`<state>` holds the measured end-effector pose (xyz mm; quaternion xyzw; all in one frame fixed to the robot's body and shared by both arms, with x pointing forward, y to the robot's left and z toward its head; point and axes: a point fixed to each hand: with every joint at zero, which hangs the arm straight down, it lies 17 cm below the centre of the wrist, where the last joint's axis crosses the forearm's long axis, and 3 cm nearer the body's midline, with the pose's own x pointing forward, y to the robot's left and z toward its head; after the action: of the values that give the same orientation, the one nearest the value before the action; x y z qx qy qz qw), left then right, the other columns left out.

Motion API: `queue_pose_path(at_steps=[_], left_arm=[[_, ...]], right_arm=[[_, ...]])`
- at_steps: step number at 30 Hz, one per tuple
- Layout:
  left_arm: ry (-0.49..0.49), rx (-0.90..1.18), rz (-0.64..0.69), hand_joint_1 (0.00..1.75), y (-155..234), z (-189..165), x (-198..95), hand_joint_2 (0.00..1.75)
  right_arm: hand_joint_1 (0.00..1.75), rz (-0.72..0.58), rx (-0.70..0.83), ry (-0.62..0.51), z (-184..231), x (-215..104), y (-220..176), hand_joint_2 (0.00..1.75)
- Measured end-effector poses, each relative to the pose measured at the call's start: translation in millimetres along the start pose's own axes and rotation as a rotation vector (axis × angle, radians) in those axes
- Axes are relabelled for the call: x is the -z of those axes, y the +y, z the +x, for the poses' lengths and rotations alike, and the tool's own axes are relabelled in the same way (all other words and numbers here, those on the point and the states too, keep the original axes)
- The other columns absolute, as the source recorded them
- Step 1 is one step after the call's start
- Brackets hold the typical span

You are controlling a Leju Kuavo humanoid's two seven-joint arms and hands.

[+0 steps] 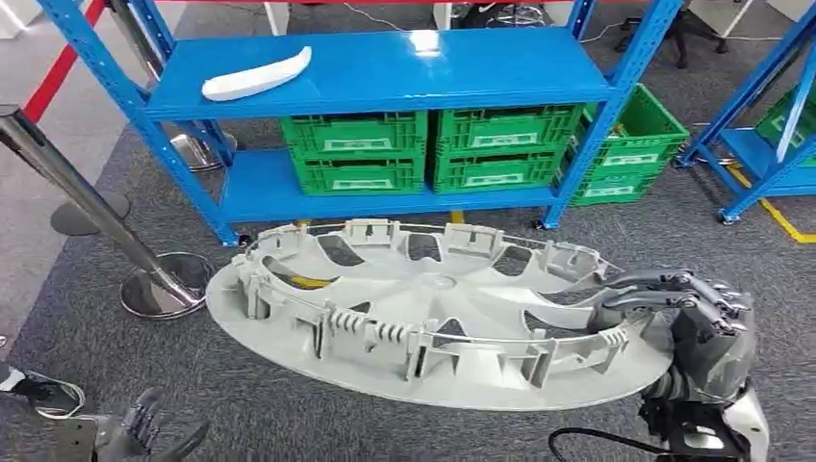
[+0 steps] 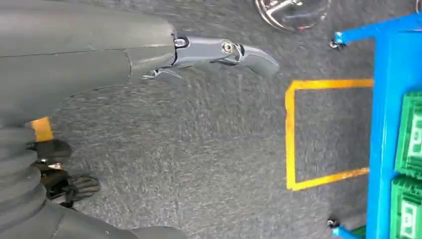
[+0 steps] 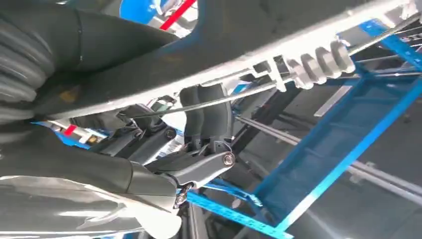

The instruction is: Take the parts from the cabinet and place them on the table.

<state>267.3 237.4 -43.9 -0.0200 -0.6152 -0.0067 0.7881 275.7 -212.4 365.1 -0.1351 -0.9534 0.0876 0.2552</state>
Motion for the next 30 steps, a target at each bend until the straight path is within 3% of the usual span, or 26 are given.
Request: queue_pose_path(at_steps=[30], left_arm=[[0.004, -0.024, 0.053, 0.00, 12, 0, -13, 1.75]], right_arm=[[1.75, 0.028, 0.040, 0.027, -13, -2, 16, 1.75]])
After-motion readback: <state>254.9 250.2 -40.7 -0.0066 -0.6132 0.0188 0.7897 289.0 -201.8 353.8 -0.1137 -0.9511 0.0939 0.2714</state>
